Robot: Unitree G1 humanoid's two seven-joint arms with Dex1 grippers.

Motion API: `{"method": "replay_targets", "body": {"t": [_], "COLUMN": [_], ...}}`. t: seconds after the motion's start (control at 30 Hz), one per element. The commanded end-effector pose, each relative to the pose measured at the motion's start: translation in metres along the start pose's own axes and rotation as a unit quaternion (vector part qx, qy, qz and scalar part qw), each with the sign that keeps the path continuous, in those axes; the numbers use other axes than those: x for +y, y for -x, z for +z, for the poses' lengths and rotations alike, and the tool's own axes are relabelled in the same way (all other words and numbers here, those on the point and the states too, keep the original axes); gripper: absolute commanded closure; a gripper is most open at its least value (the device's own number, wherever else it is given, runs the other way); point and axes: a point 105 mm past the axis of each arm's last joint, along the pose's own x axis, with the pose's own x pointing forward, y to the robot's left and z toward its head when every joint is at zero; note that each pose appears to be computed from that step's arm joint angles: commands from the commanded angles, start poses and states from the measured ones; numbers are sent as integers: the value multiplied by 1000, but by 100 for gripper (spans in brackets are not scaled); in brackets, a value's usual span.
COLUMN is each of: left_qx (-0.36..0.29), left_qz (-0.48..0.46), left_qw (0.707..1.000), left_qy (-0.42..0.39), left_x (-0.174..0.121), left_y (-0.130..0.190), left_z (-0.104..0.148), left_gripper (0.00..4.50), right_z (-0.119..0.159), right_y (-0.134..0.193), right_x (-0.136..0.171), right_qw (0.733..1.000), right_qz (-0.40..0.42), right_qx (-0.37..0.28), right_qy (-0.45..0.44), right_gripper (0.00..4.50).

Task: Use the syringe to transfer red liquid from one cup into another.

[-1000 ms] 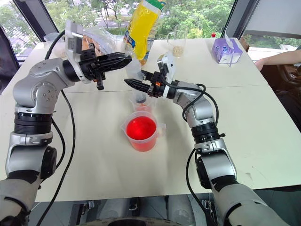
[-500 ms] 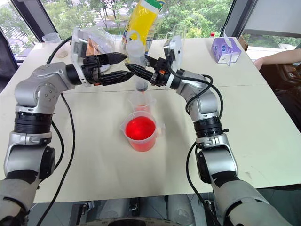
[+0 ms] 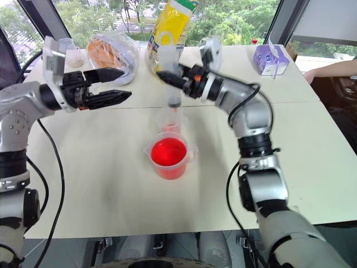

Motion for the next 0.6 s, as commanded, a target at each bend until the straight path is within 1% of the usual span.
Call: {"method": "replay_targets", "body": {"t": [0.03,0.07,0.1,0.13,0.17,0.2,0.23,0.33,0.4,0.5,0.6], "left_qx": [-10,-7,-6,-5,-4,-2,-1,0,2,3,4], "left_qz": [-11,-11,-11,-12,-13,-14,-14,-14,-12,-13,-12], "left_qw": [1000,1000,1000,1000,1000,1000,1000,1000,1000,1000,1000], "left_qy": [-18,-15,-13,-9,-6,-3,-1,1,3,5,5], "left_x": [-14,-17,-19,-21,-23,-26,-28,-31,-32,-34,-35], "left_y": [5,6,6,7,7,7,7,6,6,5,5], "left_z": [8,5,3,0,-2,-5,-7,-9,-10,-11,-11], "left_gripper": [1,1,1,1,1,1,1,1,1,1,1], "right_z": [36,31,28,12,2,-13,-26,-52,-72,-92,-110], "right_y": [16,24,30,41,50,62,72,91,101,111,121], "right_x": [-15,-22,-25,-32,-35,-39,-42,-47,-44,-44,-46], "right_qw": [997,992,987,973,961,944,928,897,878,855,826], "right_qz": [-67,-95,-114,-146,-169,-194,-216,-253,-261,-280,-312], "right_qx": [32,74,103,160,199,242,271,319,350,379,404], "right_qy": [-26,-43,-54,-79,-97,-116,-134,-169,-197,-217,-242], "right_gripper": [301,301,301,301,301,301,301,301,301,301,301]}}
